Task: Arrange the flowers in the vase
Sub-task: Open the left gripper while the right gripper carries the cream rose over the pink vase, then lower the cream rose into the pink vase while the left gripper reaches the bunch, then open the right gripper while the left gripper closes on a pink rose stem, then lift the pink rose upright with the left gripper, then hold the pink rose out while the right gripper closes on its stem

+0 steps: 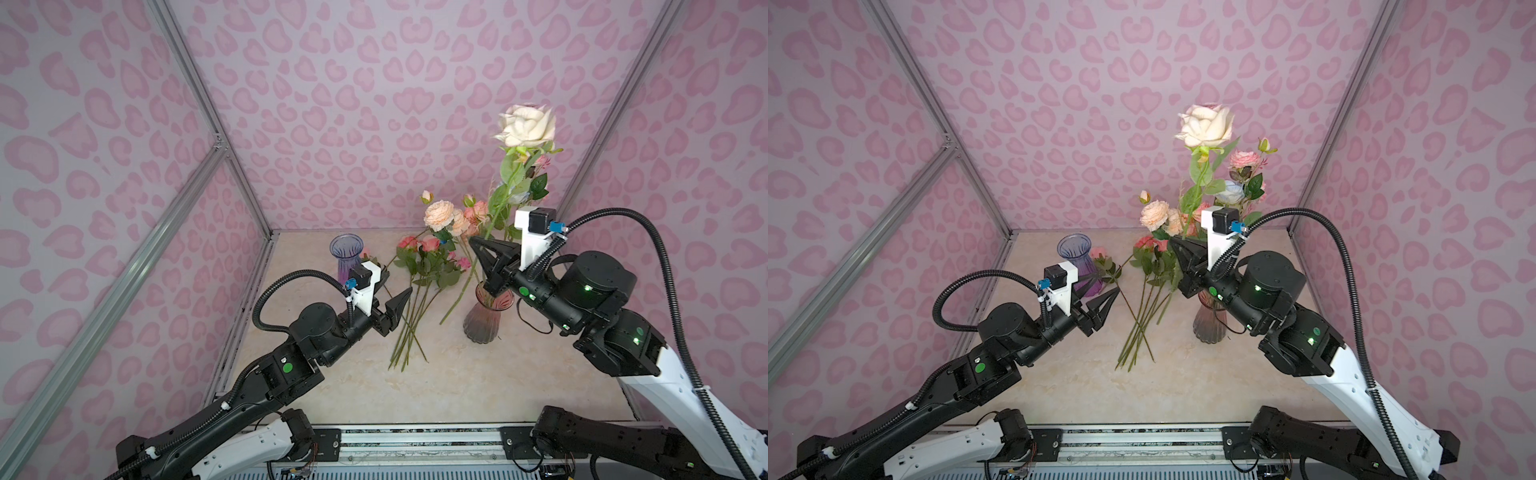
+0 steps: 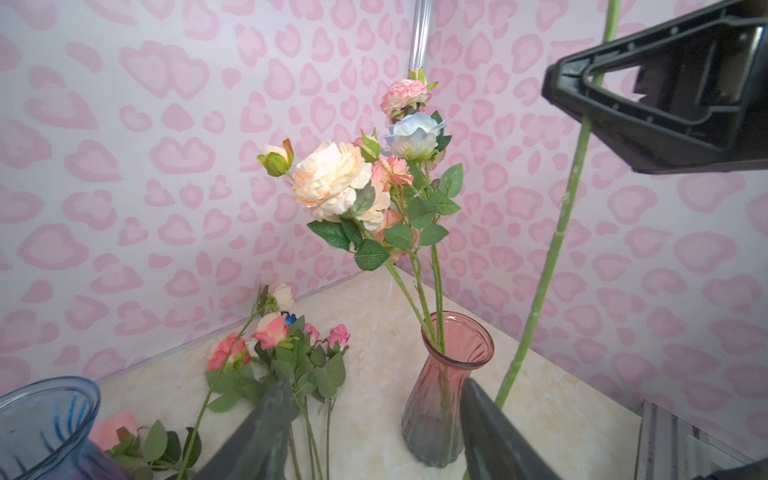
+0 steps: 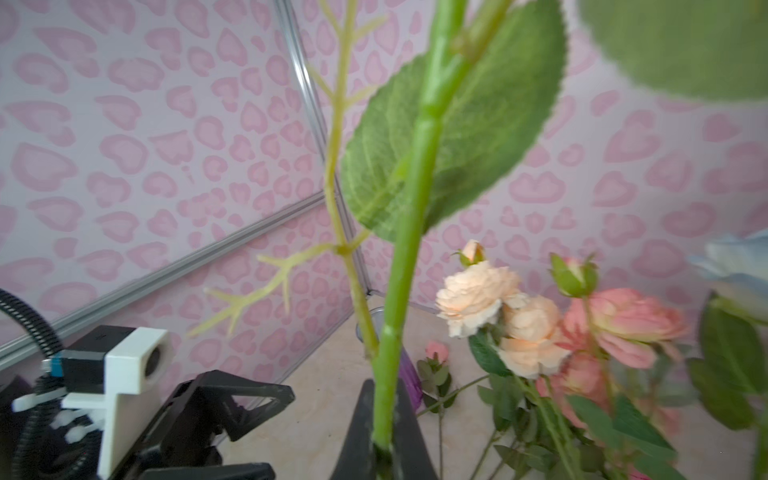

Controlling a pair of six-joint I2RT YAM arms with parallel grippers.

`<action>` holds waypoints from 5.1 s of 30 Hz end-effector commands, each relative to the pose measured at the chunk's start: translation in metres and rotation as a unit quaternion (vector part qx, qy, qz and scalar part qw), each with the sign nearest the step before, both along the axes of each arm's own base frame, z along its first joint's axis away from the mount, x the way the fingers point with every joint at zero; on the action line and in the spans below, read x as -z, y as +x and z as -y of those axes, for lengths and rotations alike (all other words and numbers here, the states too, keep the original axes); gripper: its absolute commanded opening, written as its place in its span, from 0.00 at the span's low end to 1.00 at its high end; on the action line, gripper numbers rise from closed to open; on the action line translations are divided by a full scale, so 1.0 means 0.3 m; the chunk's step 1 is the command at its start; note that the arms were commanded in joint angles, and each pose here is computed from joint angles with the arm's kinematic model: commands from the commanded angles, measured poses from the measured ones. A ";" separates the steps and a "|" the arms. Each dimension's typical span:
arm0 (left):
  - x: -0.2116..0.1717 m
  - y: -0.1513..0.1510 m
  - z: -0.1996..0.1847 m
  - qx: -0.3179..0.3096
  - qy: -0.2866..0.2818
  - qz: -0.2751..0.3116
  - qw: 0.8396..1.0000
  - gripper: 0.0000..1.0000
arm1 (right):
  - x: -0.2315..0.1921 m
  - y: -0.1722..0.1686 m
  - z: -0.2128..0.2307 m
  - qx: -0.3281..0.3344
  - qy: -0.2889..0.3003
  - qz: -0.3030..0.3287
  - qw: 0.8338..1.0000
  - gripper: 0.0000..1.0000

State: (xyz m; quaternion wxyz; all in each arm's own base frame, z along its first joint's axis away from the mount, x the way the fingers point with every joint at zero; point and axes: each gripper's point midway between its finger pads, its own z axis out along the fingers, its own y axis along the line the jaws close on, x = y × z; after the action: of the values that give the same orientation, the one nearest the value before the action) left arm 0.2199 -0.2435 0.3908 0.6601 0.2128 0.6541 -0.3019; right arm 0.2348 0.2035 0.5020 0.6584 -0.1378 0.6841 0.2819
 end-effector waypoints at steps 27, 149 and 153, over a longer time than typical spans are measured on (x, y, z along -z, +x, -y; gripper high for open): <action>0.390 0.226 -0.052 -0.154 0.057 -0.148 0.975 0.66 | 0.414 0.247 0.343 0.261 -0.134 -0.079 0.953 0.24; -0.130 0.014 -0.040 0.023 -0.068 0.020 0.997 0.03 | 0.084 -0.099 -0.468 -0.184 0.060 -0.034 0.980 0.59; -0.156 0.004 -0.022 0.037 -0.078 0.033 0.996 0.03 | 0.098 -0.077 -0.517 -0.188 0.064 -0.052 0.979 0.55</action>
State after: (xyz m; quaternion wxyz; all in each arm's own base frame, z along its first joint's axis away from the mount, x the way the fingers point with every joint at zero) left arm 0.2281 -0.2345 0.4126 0.6601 0.1849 0.6371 -0.3524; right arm 0.2109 0.3499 0.4663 0.5692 -0.2154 0.6679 0.4283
